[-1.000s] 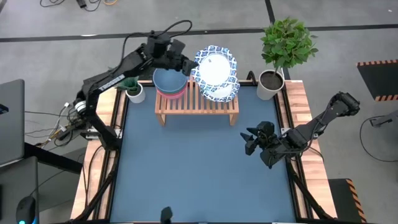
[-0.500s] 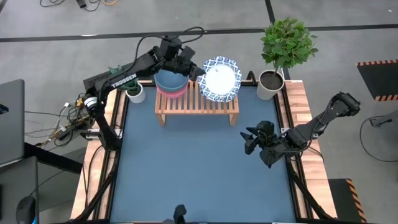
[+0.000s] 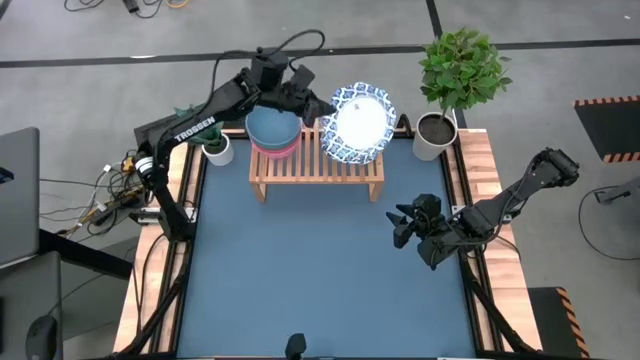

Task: Place and stack bowls onto a shelf
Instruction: Stack the white patterned bowl on top of the other white patterned bowls on the shelf

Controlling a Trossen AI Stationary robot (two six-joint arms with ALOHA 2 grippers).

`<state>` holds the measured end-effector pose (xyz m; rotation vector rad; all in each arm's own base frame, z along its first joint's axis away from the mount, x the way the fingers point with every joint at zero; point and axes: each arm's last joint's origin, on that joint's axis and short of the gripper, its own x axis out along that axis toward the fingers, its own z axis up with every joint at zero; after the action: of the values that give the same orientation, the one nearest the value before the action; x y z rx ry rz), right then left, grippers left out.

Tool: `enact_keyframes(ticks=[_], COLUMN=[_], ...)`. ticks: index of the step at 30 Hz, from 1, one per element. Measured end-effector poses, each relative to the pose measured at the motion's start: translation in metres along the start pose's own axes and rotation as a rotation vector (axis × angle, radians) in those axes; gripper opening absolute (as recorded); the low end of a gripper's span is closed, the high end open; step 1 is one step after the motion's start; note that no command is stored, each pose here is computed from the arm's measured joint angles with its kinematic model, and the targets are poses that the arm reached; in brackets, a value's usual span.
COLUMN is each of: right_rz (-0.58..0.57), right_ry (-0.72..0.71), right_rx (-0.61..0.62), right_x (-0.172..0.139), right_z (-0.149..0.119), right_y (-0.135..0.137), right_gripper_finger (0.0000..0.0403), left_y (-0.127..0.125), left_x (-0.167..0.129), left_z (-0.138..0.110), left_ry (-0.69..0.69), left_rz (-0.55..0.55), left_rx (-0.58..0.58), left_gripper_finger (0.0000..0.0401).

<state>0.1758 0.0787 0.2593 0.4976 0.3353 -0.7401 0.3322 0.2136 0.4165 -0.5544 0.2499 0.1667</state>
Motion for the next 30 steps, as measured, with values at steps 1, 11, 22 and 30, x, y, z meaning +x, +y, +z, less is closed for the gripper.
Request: enact_keyframes(ticks=[1,11,22,30], right_rz=[0.000,-0.003,-0.003,-0.016], right_ry=[0.000,0.000,0.000,0.004], right_rx=[0.000,-0.009,-0.012,-0.033], right_x=[0.000,0.000,0.000,0.000], right_z=[0.000,0.000,0.000,-0.001], right_y=[0.000,0.000,0.000,-0.002], right_gripper_finger=[0.0226,0.0226,0.0226,0.0226], left_y=[-0.003,-0.001,0.042,0.049], left_x=[-0.002,-0.006,0.030,0.035], left_z=[0.004,0.016,-0.004,-0.012], left_ry=[-0.012,-0.063,0.059,0.115], left_rz=[-0.005,0.089,0.122,0.150], left_rx=[0.027,0.198,0.124,0.148], left_gripper_finger=[0.0002,0.0002,0.0002,0.0002])
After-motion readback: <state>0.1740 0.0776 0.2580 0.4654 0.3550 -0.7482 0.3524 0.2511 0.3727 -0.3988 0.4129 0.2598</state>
